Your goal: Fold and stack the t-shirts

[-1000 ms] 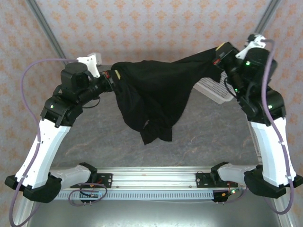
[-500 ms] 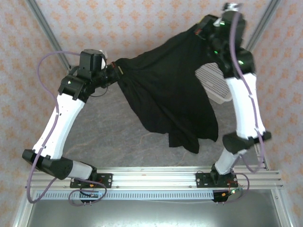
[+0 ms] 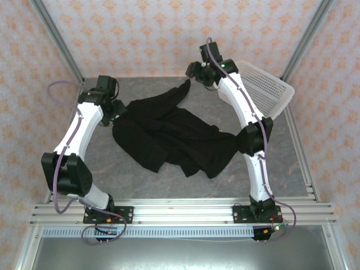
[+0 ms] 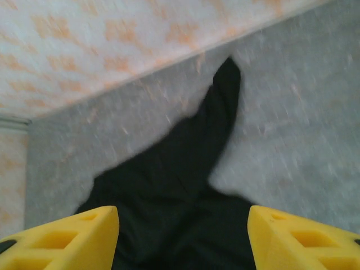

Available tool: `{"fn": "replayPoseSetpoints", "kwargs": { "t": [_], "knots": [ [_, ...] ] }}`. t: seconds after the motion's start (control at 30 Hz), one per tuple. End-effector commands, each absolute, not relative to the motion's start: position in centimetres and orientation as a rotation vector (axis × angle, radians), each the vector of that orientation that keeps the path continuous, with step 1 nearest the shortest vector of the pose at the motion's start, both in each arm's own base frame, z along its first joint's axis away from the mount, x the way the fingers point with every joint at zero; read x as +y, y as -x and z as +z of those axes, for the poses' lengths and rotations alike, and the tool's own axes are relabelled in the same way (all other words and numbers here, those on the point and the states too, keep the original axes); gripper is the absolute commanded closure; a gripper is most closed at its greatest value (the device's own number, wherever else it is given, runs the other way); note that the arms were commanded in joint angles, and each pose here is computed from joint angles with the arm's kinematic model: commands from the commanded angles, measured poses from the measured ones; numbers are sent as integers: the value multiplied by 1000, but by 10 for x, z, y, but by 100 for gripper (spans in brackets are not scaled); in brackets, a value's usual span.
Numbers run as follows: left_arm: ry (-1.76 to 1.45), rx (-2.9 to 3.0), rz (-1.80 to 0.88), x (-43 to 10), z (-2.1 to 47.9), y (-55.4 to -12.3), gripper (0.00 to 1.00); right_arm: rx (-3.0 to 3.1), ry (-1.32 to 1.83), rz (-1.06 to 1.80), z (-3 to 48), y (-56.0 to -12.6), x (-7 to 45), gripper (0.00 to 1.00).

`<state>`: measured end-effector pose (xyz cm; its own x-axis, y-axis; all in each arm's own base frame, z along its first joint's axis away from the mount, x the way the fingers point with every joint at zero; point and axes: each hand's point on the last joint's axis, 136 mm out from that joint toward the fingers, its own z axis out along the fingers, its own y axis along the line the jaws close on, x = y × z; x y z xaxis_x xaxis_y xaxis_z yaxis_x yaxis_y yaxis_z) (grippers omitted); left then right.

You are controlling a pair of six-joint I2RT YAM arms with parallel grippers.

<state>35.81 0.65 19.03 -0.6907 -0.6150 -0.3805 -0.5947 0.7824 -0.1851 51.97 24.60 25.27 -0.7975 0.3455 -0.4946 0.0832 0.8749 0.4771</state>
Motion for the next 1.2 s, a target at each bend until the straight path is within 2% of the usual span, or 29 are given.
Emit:
{"fn": "replayPoseSetpoints", "kwargs": {
  "t": [0.0,0.13,0.17,0.27,0.4,0.47,0.57,0.63,0.67,0.7,0.77,0.8,0.83,0.87,1.17],
  "knots": [
    [877,2664,-23,0,172,-312,36,2479,-409,518,260,-456,221,38],
    [838,2851,-87,-31,128,-266,35,2563,-609,501,199,-377,183,39],
    [818,2889,-77,-38,119,-258,31,2588,-654,492,183,-354,173,39],
    [803,2927,-104,-56,97,-248,29,2656,-746,458,141,-301,150,39],
    [867,2948,-210,-80,68,-253,29,2734,-818,398,94,-262,132,38],
    [893,2983,-188,-84,50,-251,31,2753,-864,394,73,-257,129,38],
    [899,3019,-119,-82,29,-250,34,2767,-902,379,50,-260,128,39],
    [895,3006,-114,-82,22,-256,42,2781,-917,366,38,-264,131,44],
    [891,2997,-105,-81,19,-260,53,2795,-930,349,31,-265,131,47],
    [888,2990,-80,-78,17,-262,68,2804,-943,328,26,-267,130,56],
    [884,2969,0,-69,21,-265,94,2800,-938,272,23,-274,126,78],
    [881,2951,44,-63,26,-264,100,2789,-930,221,25,-278,120,89],
    [881,2934,73,-58,31,-264,100,2778,-920,179,27,-284,114,97],
    [881,2921,111,-50,36,-261,100,2768,-915,137,31,-291,108,100],
    [1045,2799,201,7,77,-213,100,2662,-821,-70,90,-372,65,100]
  ]
}}
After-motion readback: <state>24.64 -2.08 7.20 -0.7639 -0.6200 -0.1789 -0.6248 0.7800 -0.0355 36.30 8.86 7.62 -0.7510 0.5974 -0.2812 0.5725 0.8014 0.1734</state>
